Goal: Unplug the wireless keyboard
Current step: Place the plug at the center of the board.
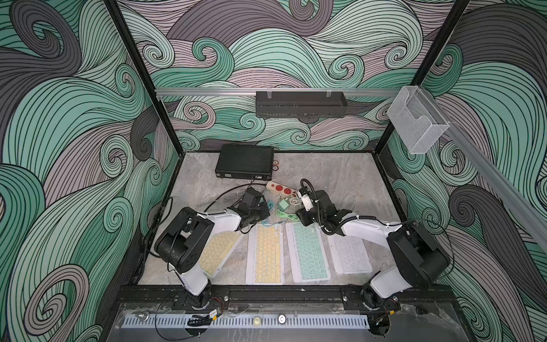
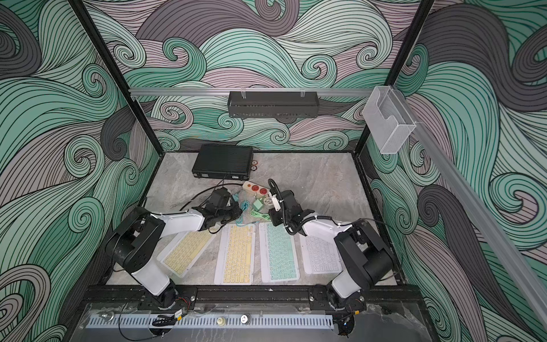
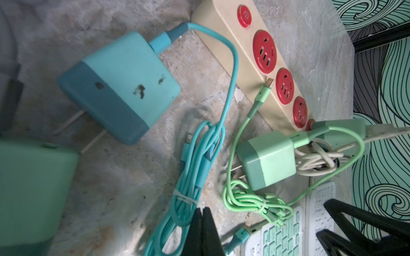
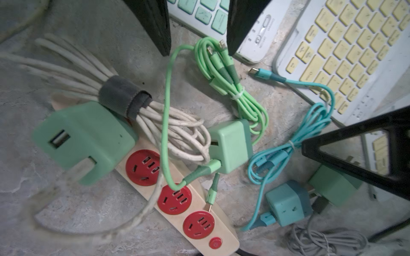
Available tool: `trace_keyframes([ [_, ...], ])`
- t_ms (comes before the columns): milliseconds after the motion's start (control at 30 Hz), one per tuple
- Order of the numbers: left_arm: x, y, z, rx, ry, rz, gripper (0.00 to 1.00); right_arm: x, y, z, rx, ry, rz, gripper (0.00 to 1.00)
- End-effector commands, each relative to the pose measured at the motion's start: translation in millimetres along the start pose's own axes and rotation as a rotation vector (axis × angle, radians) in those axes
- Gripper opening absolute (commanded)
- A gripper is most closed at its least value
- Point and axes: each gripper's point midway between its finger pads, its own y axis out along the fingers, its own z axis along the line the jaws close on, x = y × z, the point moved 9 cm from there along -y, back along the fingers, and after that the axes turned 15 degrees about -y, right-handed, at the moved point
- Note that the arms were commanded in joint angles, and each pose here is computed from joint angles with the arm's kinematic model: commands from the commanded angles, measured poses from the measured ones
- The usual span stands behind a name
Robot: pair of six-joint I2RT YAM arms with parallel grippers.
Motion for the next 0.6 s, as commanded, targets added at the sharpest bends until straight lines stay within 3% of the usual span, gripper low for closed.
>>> trace_keyframes([
  [0,5,-7,-12,-0.016,0.030,-0.022,0.00,3,13,-10,-0.047,0.066,-0.031,0.44],
  [133,5,-5,-11,-0.014,0.026,-0.016,0.00,7,35,-11,-0.021,0.067,0.011,0.40],
  [267,5,-6,-12,-0.014,0.029,-0.020,0.00,18,47,-6,0.058,0.064,0.001,0.22],
  [367,6,-7,-12,-0.014,0.031,-0.023,0.00,30,51,-1,0.093,0.054,-0.019,0.15],
  [567,5,-5,-11,-0.013,0.026,-0.014,0.00,45,55,14,0.077,-0.006,-0.039,0.16],
])
